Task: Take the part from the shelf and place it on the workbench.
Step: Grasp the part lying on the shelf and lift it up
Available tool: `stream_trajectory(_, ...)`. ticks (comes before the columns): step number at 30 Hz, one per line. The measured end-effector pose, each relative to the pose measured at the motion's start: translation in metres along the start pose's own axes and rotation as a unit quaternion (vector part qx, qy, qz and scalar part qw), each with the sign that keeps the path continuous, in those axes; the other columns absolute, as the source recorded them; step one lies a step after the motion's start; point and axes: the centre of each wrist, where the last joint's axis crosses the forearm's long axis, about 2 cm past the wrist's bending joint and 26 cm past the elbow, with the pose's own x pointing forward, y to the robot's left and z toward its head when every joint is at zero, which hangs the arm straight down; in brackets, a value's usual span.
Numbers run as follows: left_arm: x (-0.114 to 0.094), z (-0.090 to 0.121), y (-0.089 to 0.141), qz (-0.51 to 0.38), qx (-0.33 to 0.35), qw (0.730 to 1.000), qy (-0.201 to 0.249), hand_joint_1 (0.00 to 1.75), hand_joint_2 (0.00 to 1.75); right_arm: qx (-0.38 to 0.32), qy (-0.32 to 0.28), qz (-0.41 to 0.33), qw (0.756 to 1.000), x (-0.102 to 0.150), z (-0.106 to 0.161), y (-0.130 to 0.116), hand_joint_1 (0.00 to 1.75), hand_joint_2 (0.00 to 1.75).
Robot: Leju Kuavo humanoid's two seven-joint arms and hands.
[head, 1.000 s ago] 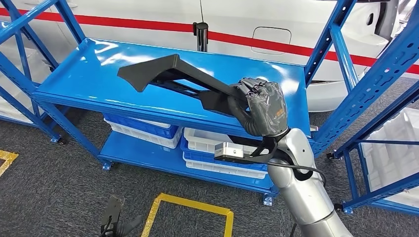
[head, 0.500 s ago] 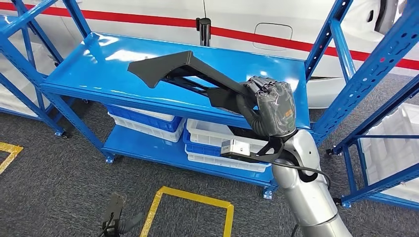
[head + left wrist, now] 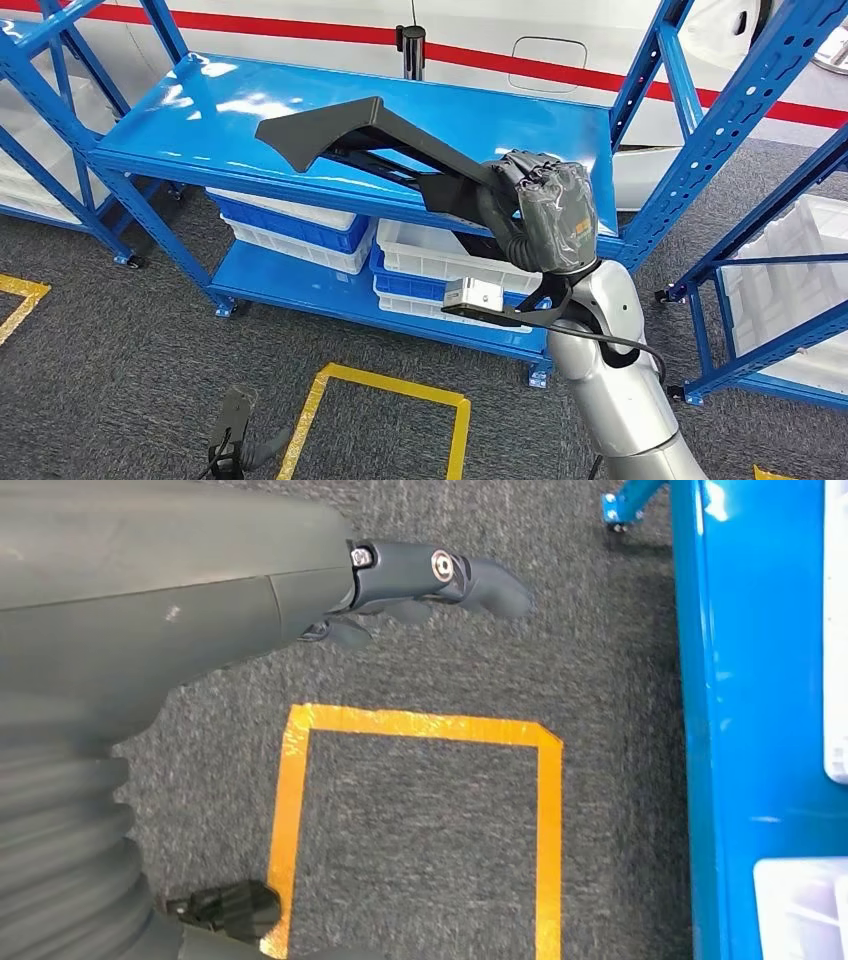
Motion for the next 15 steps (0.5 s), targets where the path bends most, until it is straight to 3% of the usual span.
stream_trajectory(15, 0.0028, -0.0002, -0.0036, -0.003, -0.003, 1.0, -0.004, 0.0, 1.75, 0.003, 0.003, -0.003, 1.0, 0.0005, 0.0053, -0.0027, 1.66, 1.75)
